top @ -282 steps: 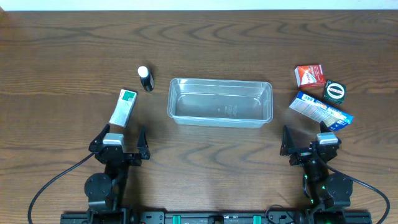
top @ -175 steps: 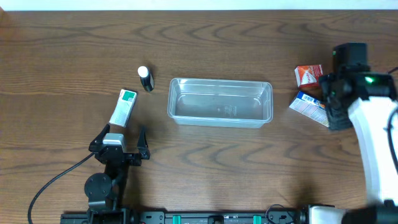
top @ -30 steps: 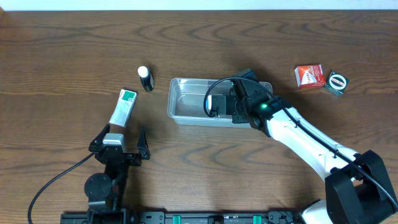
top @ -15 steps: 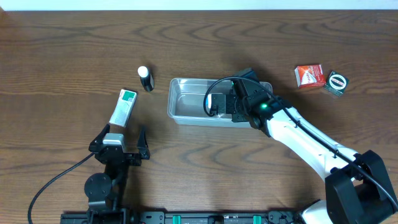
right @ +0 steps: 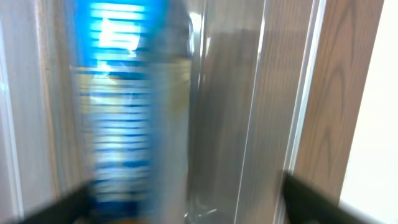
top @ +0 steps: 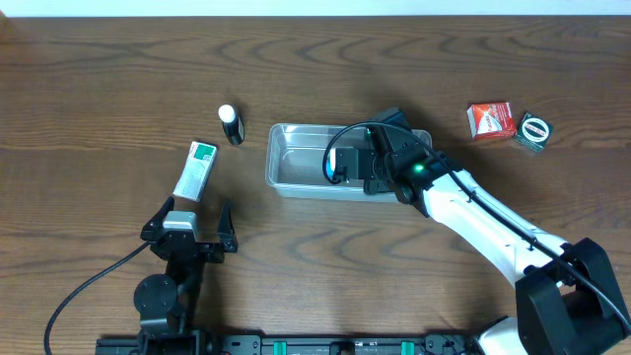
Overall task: Pack container
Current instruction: 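Lower the blue-white box into the container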
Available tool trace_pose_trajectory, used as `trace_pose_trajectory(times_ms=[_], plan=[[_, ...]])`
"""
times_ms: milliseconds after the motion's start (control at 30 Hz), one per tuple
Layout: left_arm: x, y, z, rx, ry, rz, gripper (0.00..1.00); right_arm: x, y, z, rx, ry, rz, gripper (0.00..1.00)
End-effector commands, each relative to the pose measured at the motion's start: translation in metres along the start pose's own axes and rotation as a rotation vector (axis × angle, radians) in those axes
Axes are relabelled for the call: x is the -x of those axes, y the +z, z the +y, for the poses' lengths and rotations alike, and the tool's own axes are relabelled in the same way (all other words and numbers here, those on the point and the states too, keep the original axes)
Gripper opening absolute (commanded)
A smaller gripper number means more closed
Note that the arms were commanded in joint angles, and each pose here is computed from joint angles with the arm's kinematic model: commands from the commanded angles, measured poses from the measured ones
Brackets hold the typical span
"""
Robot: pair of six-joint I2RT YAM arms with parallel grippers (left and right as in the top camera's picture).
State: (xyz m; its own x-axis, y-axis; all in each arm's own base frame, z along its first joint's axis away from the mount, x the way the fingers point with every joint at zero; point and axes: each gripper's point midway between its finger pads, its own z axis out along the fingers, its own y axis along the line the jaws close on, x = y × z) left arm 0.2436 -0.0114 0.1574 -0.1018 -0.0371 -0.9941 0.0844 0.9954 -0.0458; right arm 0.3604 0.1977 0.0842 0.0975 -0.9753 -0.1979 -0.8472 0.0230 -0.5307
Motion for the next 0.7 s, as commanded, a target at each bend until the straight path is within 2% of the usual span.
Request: trace_pose_trajectory(times_ms=[0,400,533,667], plan=[[-0.016,0.002,0.002,0.007,0.011,0.038,0.98,0.008,-0.014,-0.012,-0.056,0.037,-0.032,0.99],[-0.016,0.002,0.002,0.007,0.011,0.038,0.98,0.034,-0.118,-0.084,-0.372,0.263,-0.251,0.99],[-0.016,0.002,0.002,0.007,0.011,0.038,0.98,0.034,-0.124,-0.083,-0.361,0.356,-0.272,0.99],[-0.016,0.002,0.002,0.007,0.011,0.038,0.98,0.042,-0.117,-0.066,-0.235,0.547,-0.338,0.99]])
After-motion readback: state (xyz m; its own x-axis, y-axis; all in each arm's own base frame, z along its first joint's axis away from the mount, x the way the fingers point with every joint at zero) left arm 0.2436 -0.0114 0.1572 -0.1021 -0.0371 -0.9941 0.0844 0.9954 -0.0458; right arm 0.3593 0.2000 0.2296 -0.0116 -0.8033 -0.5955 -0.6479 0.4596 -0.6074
